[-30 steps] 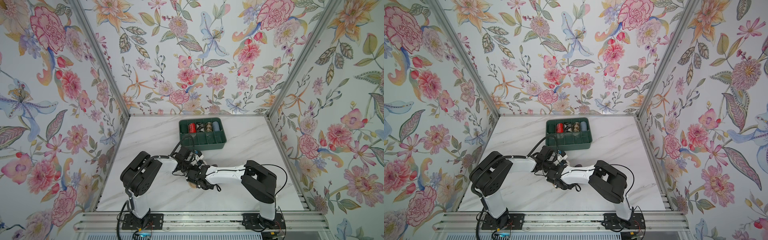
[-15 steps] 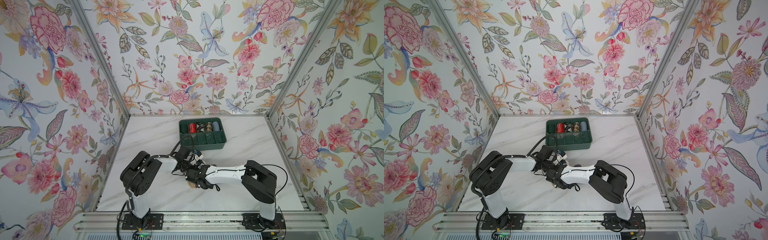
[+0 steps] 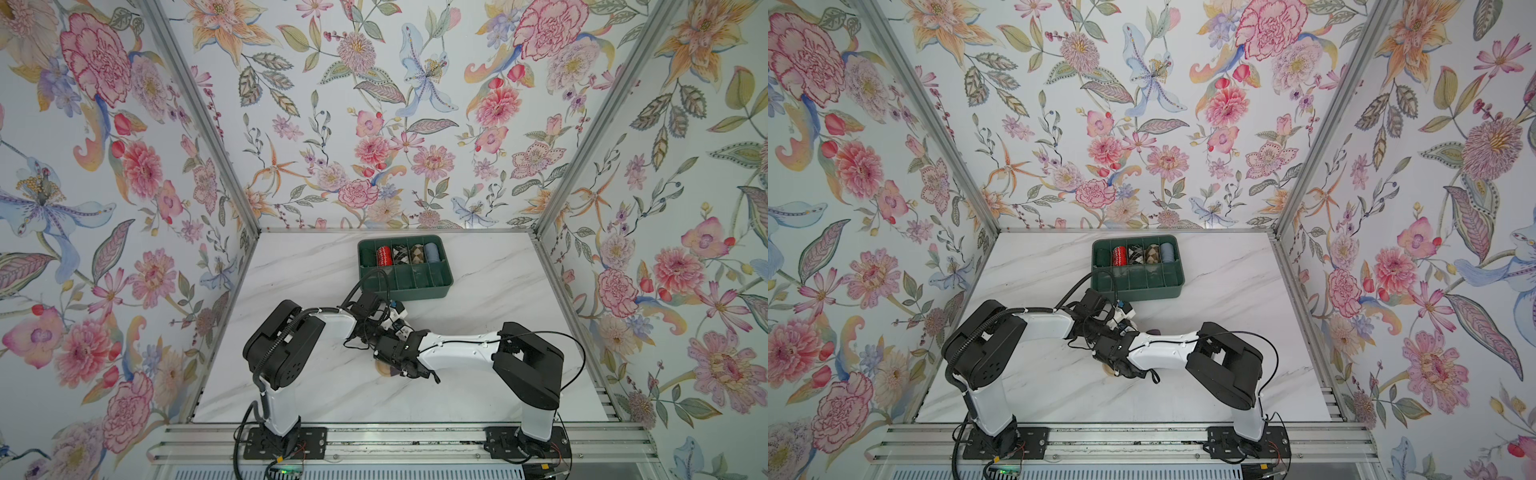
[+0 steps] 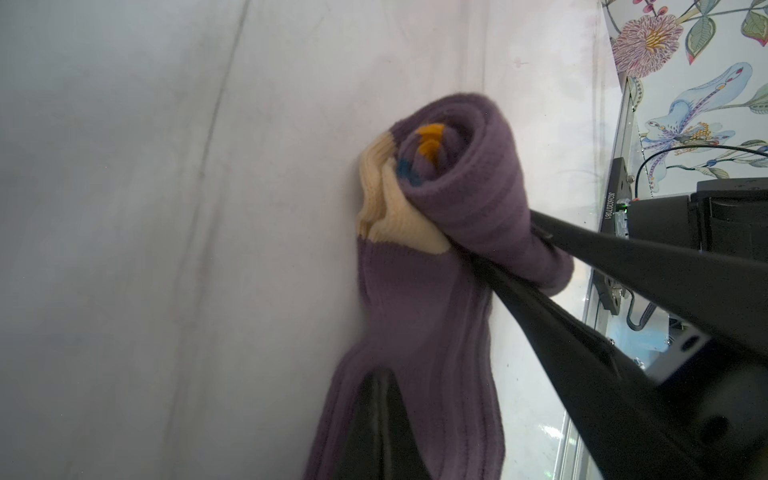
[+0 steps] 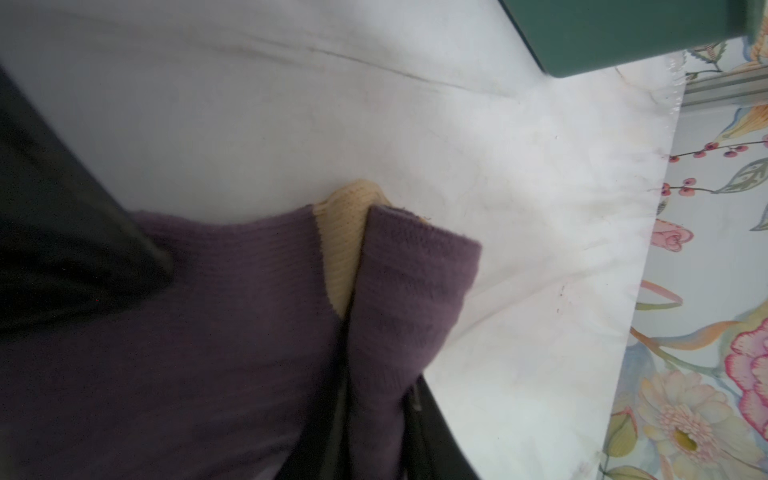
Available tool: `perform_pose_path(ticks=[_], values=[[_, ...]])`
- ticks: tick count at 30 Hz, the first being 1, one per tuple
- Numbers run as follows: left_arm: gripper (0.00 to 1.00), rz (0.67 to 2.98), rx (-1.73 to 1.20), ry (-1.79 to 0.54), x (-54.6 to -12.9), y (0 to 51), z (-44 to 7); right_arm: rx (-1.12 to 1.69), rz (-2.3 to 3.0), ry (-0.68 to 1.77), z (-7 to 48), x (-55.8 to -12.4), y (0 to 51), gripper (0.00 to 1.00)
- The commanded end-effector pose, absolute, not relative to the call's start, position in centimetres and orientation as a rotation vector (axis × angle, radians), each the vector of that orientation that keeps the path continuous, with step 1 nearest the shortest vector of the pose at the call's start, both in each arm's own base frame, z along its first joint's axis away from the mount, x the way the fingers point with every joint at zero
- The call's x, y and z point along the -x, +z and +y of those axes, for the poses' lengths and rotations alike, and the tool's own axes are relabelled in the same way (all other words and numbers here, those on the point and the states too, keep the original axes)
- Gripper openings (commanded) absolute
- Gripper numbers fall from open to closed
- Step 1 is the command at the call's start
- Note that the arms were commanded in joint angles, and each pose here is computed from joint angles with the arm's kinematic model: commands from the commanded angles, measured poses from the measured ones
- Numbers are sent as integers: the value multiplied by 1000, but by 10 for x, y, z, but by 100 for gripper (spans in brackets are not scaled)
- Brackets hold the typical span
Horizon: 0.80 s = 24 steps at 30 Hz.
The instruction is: Roll the socks
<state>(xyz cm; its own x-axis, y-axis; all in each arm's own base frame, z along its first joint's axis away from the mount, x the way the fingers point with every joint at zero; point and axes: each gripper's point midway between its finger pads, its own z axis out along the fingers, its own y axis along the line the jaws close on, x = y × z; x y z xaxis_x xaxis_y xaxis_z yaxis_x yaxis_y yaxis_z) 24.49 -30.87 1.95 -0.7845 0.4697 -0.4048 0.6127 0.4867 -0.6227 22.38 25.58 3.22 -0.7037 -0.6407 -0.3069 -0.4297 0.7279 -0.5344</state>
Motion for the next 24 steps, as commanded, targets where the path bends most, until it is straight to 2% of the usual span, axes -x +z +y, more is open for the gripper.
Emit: perform_pose_path(ticks=[1, 7, 12, 24], values=[[0, 2524, -890, -1084, -273, 16, -318, 1128, 2488, -302, 305, -183, 8, 24], [0, 2527, -890, -1084, -273, 16, -318, 1126, 2533, -201, 306, -180, 0, 25], [0, 2516, -894, -1083, -276, 19, -319, 1115, 2594, -45, 309, -175, -8, 32], [0, 2495, -917, -1065, -285, 28, -324, 996, 2719, 298, 299, -171, -13, 36]])
